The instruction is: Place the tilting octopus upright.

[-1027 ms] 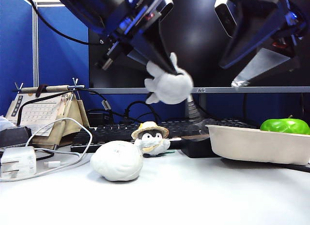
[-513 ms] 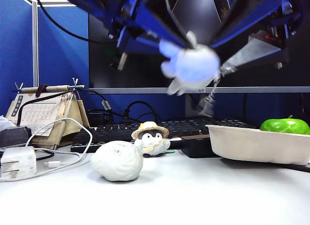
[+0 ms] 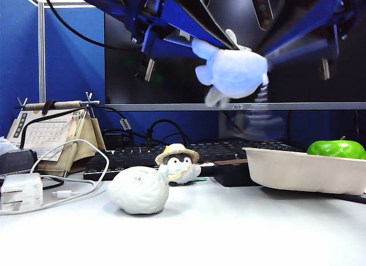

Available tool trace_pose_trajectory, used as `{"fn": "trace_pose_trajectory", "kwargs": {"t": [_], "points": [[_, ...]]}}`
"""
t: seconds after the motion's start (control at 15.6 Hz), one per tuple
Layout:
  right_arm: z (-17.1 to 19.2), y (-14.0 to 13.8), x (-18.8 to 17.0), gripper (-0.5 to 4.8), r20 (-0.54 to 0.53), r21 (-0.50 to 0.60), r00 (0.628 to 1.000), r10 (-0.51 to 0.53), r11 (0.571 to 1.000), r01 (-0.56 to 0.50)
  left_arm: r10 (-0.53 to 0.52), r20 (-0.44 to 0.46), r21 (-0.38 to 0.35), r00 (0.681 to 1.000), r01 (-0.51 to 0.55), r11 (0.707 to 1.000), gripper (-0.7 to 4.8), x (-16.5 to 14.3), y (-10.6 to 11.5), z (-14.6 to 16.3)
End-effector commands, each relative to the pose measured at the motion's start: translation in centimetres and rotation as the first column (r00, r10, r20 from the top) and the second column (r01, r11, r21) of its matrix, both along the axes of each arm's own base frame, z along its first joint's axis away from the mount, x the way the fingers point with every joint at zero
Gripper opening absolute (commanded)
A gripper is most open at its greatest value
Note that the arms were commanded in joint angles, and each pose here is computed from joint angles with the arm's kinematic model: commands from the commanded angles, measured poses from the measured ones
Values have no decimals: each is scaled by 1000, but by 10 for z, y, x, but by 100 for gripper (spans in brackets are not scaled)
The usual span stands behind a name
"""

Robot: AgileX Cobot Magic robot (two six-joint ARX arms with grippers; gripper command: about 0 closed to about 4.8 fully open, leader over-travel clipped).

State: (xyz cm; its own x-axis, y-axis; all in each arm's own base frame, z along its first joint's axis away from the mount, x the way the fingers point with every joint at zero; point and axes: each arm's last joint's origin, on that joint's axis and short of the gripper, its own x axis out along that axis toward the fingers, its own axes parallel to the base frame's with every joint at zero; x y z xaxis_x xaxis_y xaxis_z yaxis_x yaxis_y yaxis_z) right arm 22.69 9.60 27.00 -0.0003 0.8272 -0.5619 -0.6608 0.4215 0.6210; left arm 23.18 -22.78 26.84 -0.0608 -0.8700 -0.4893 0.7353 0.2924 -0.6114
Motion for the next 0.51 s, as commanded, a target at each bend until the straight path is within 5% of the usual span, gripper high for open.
{"fn": "trace_pose_trajectory", "kwargs": {"t": [0.06,0.19,0.26,0.38,0.51], "points": [[1,0,0,0,13,-4,1000,-1,1000,1,-14,44,-53,999,16,998,-3,1,-2,7],[1,0,0,0,13,-4,1000,-1,1000,1,-13,56,-62,998,17,998,116,2,-3,8],[1,1,0,0,12,-4,1000,1,1000,-1,-13,59,-65,998,17,998,257,2,-3,9],[1,1,0,0,13,-4,1000,1,1000,-1,-11,59,-63,998,15,998,413,2,-3,8],[1,0,0,0,13,-6,1000,0,1000,0,-8,60,-61,998,11,998,414,2,-3,9]]}}
